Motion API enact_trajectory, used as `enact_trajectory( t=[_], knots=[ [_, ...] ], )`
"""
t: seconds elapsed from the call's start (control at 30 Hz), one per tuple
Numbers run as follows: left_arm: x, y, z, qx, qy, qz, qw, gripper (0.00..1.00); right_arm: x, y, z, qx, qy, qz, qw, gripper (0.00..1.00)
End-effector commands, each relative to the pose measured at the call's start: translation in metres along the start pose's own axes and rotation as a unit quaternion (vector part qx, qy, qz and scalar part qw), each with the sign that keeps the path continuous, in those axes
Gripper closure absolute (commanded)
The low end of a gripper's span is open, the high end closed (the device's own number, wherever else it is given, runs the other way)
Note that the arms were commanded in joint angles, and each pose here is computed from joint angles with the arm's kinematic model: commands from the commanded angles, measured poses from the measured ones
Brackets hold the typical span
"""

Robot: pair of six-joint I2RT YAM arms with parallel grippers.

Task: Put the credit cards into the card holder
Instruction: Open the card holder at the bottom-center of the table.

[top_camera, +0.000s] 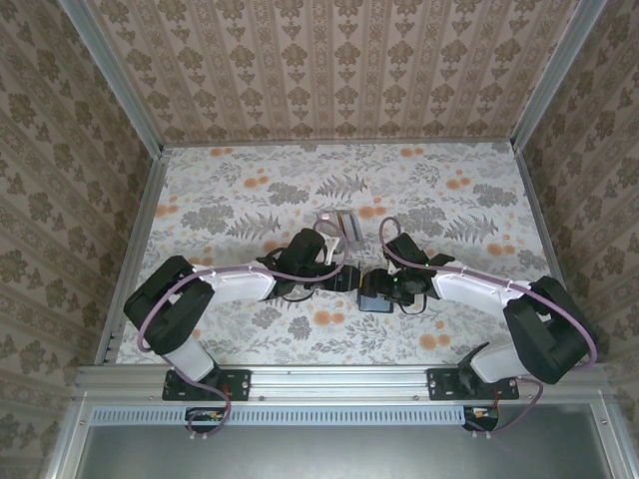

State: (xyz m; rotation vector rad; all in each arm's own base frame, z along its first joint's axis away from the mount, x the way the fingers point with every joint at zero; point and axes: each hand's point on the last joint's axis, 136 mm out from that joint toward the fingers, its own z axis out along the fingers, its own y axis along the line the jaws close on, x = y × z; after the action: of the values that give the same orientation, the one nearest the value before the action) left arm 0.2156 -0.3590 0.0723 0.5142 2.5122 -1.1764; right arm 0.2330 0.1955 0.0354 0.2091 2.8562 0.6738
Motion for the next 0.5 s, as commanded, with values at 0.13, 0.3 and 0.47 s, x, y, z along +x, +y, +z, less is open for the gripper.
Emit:
enact_trajectory(
  t=[0.13,0.3,0.47],
  knots=[
    [0.006,0.022,0.018,-0.033,0.029,-0.033,0.998,0.59,-0.001,0.001,-0.012,-0.008,-0.03,-0.005,1.0,0.31],
    [-0.002,0.025,0.013,-0.014,0.018,-0.059,0.998,0.93,0.001,-0.023,-0.024,0.022,-0.046,0.014,0.999,0.31],
    [0.0,0.03,0.01,-0.019,0.017,-0.072,0.997,1.0,0.008,-0.044,-0.023,0.034,-0.055,0.027,0.998,0.31]
  ],
)
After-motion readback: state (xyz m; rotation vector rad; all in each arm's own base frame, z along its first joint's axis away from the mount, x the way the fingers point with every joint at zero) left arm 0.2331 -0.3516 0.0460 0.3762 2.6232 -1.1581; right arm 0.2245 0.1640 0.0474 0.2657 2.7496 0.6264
